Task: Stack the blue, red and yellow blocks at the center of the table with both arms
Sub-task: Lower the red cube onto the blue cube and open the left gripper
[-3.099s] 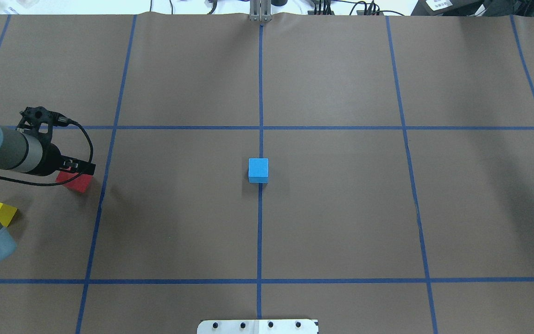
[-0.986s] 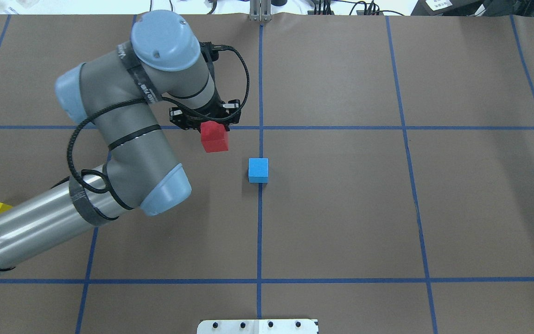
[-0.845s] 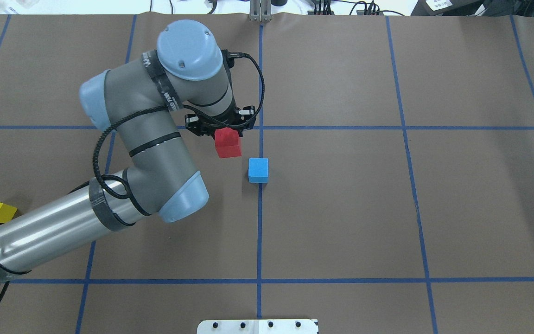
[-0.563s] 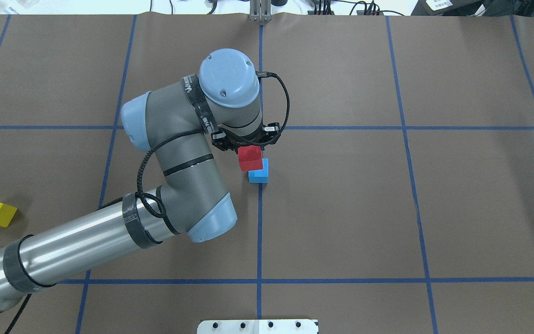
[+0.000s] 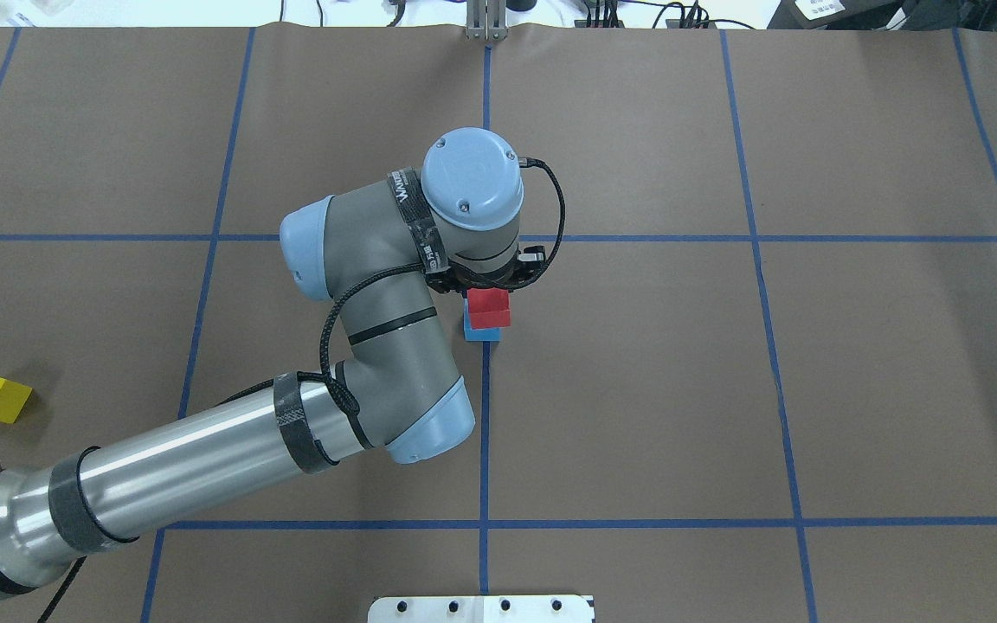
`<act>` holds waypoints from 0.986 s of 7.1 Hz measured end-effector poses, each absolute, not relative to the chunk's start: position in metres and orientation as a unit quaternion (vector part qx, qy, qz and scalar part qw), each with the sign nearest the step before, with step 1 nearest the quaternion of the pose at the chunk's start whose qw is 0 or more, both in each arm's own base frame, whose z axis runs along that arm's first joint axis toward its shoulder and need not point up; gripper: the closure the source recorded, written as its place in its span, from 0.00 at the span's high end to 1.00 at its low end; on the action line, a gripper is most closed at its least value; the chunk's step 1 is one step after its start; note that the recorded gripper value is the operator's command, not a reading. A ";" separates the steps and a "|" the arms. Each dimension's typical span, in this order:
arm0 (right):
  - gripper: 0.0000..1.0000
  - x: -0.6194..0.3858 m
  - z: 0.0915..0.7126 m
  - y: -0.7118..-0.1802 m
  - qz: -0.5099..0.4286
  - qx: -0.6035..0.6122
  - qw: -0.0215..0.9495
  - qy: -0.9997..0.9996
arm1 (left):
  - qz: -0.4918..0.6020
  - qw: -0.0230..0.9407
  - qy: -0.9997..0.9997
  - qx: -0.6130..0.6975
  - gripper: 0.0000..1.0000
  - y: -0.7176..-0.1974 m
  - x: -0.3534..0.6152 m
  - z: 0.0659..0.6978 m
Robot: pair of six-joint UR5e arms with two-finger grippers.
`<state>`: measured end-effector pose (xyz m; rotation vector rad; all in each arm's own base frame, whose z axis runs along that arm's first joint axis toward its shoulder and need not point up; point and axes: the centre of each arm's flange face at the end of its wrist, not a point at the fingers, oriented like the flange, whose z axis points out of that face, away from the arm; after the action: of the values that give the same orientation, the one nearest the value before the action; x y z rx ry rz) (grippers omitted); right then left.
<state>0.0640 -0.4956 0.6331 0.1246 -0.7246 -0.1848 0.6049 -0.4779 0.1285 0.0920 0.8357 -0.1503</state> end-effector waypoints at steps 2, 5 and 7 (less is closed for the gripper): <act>1.00 0.064 0.633 -0.496 -0.090 0.061 0.929 -0.353 | -0.069 0.911 0.404 0.046 0.02 -0.478 0.605 0.132; 1.00 0.064 0.633 -0.496 -0.090 0.061 0.929 -0.353 | -0.060 0.912 0.403 0.051 0.04 -0.479 0.604 0.134; 1.00 0.064 0.633 -0.496 -0.090 0.061 0.929 -0.353 | -0.059 0.911 0.404 0.052 0.07 -0.479 0.605 0.135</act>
<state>0.0641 -0.4963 0.6325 0.1259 -0.7233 -0.1852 0.6049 -0.4789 0.1355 0.1066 0.8332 -0.1215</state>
